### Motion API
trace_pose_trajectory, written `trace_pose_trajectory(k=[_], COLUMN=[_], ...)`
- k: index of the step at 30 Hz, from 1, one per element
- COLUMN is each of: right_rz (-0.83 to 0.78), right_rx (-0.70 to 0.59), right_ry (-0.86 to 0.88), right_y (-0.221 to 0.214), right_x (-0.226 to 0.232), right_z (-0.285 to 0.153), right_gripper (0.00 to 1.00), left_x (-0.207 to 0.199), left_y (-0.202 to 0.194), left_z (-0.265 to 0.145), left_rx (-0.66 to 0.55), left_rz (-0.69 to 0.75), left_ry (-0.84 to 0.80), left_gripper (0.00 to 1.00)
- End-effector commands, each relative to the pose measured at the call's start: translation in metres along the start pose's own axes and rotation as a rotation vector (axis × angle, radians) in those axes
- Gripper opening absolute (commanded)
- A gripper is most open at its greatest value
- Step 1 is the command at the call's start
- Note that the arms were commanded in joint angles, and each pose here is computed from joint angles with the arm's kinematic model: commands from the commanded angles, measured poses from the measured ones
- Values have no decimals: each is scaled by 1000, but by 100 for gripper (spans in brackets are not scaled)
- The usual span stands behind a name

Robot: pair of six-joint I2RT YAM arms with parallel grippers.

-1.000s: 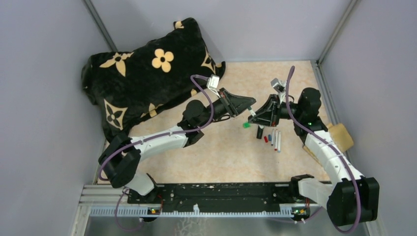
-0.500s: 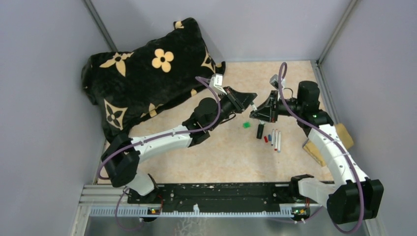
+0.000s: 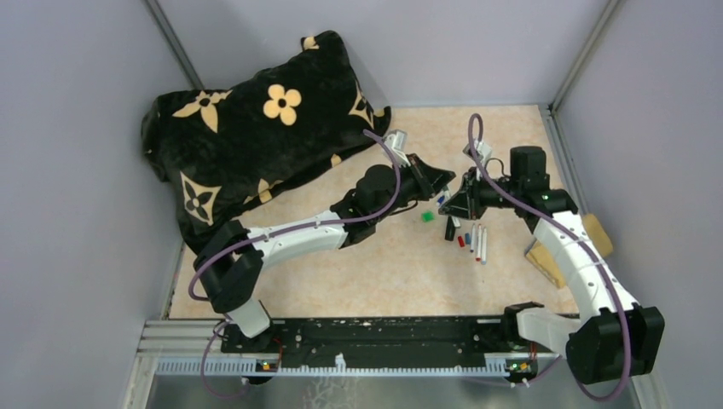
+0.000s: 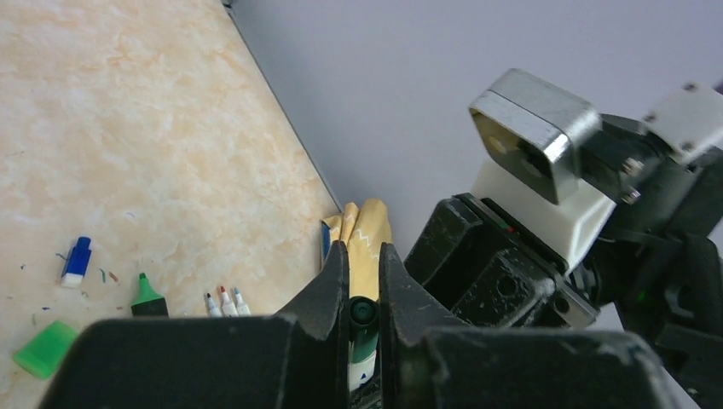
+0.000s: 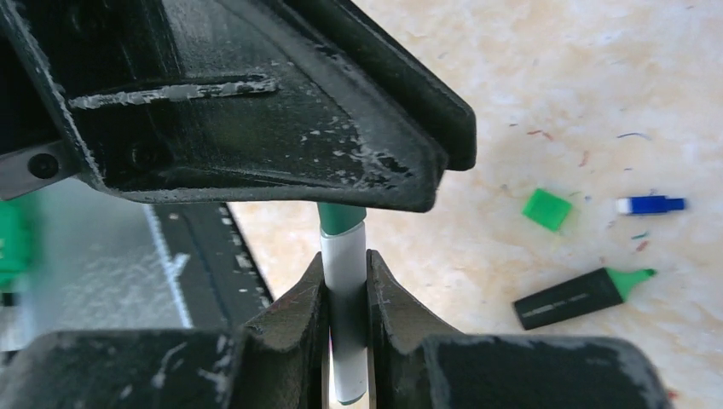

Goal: Insert the pens into the pen caps
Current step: Press the pen cap onto the pen.

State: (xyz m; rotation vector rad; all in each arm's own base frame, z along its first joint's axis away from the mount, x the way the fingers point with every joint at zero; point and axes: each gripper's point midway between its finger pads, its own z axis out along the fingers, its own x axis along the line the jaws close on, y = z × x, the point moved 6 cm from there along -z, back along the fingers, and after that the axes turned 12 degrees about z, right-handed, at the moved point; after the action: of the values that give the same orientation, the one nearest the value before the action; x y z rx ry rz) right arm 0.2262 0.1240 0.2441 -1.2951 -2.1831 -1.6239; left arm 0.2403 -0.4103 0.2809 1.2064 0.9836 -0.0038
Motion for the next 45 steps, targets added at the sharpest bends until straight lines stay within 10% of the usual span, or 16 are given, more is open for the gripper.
trace_pose_trajectory(k=[1,15,33,45], right_rz=[-274,-275,-373,-233], right_rx=[-375,-363,-400,-438], right_ry=[163,271,-177,266], right_y=[107,99,108,101], right_x=[30,32,7,29], right_z=[-24,-32,-36,-40], right_gripper=[0,0,0,0], left_x=[-44,-34,-25,-37], left_y=[-130,-115,-140,-141], left_z=[-68,-100,-75,-103], left_rx=[642,748,730,836], left_rz=[-9,69,-64,-38], left_ry=[-281,-391,-213,-436], left_gripper=[0,0,0,0])
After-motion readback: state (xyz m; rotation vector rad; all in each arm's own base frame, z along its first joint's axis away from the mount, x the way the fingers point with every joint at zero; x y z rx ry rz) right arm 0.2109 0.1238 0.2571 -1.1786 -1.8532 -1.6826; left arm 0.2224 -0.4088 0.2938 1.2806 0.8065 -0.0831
